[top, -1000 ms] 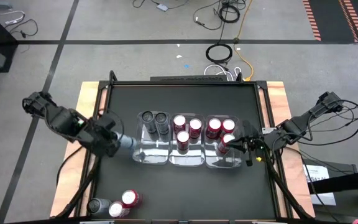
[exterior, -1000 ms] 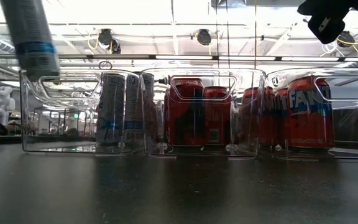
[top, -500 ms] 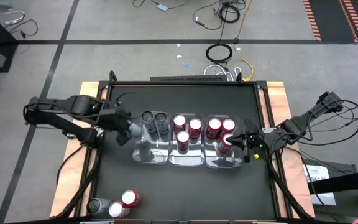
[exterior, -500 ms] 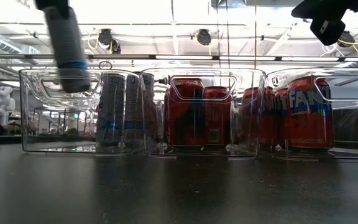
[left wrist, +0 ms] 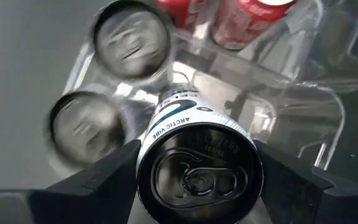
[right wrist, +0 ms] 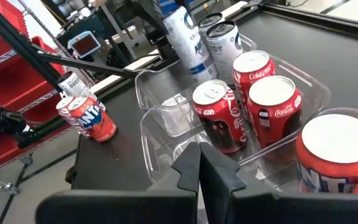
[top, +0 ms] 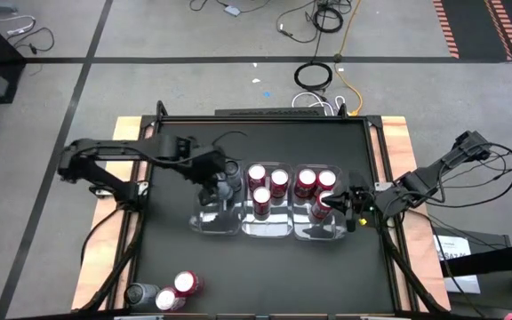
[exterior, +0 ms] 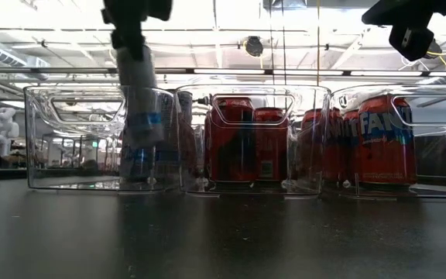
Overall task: Sort soda cans
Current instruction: Put the white-blue soda can into the left transparent bin
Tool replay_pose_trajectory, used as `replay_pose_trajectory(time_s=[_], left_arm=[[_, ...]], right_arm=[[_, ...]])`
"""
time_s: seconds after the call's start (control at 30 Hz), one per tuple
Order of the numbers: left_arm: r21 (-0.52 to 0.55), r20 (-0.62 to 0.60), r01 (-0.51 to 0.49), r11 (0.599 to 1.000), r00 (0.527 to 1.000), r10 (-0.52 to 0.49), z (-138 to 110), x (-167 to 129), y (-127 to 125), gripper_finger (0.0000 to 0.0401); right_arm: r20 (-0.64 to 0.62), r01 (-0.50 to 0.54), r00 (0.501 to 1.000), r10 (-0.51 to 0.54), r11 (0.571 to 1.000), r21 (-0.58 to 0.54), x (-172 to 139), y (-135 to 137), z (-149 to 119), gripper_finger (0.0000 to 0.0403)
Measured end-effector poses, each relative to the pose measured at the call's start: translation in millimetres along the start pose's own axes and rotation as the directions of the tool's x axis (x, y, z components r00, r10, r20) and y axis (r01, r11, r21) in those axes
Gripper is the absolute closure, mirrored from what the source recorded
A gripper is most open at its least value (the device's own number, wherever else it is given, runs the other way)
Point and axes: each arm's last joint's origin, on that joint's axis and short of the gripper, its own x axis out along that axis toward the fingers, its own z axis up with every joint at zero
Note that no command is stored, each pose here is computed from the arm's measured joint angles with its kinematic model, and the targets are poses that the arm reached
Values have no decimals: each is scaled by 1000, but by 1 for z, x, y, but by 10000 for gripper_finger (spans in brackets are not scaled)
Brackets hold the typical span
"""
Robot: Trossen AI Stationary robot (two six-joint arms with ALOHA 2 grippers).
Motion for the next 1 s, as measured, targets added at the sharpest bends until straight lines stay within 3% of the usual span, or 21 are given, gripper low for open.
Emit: replay_pose_trajectory(time_s=[0.27,0.4,1.0], left_arm=[[18,-107,-2,1000,994,4,17,43,-6,116],[10,-106,12,1000,994,-11,25,59,-9,116],[-127,-59,14,992,998,-22,38,59,-11,115]], right_arm=[[-19,14,1000,-14,1000,3,5,1,-4,402],[-23,18,1000,-18,1000,-11,6,2,-5,402],[-36,15,999,-16,999,-45,6,2,-6,402]])
